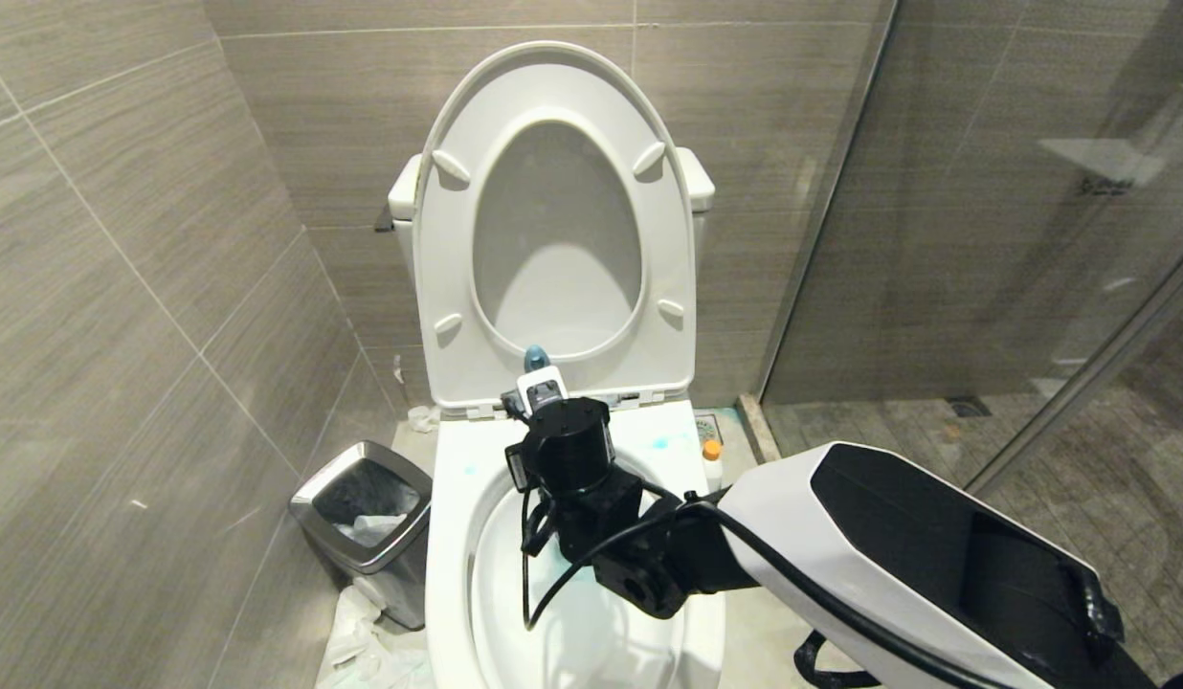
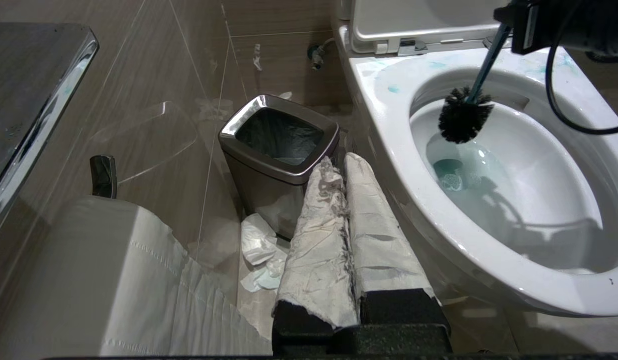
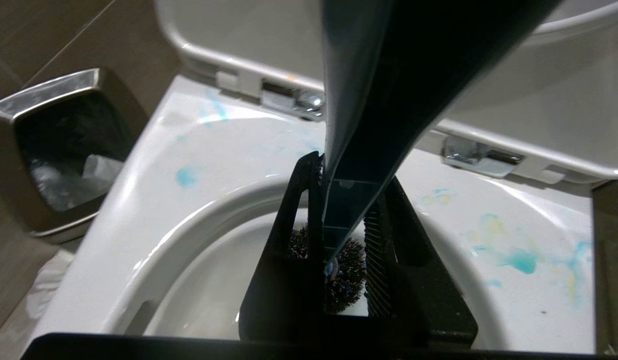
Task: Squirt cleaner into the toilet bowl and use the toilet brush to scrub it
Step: Scrub the toilet bowl
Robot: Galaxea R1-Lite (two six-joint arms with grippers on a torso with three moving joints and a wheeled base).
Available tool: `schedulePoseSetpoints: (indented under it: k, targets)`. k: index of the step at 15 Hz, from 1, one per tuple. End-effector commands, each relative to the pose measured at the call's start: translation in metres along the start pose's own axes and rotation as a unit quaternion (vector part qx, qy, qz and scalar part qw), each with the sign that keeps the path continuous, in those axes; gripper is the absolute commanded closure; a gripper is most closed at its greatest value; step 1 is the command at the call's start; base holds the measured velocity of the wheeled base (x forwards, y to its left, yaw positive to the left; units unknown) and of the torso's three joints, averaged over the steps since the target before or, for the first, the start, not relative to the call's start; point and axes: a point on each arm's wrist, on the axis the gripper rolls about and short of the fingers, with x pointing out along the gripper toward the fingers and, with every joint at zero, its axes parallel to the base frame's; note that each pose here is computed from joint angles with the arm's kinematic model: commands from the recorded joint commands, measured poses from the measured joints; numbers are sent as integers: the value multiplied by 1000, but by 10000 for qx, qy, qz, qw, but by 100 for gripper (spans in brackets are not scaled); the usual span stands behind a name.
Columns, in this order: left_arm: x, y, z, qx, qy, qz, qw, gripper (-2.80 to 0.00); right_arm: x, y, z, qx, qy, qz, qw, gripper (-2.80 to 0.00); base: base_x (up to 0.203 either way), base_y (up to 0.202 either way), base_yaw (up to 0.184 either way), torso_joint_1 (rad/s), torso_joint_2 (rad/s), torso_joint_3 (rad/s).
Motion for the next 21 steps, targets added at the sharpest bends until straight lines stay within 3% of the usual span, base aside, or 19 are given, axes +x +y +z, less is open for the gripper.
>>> schedulePoseSetpoints:
  k: [1, 7, 11, 14, 21]
  targets:
    - [0, 0, 0, 1, 4, 1, 10000, 0, -7, 21, -7, -74, 46, 204, 9998, 0, 0, 0, 0, 0, 0, 0]
    - [0, 0, 0, 1, 4, -7, 10000, 0, -42, 55, 3, -99, 15, 665, 9977, 0, 0, 0, 0, 0, 0, 0]
    - [0, 0, 0, 9, 4, -7, 10000, 0, -68, 59, 0, -65, 227, 851, 9961, 0, 0, 0, 0, 0, 0, 0]
    - [0, 0, 0, 17, -4, -7, 10000, 0, -92, 47, -6, -4, 561, 910, 9943, 0, 0, 0, 0, 0, 0, 0]
    - [0, 0, 0, 32, -4, -7, 10000, 0, -144, -7, -1, 240, 1033, 724, 9917, 0, 0, 0, 0, 0, 0, 0]
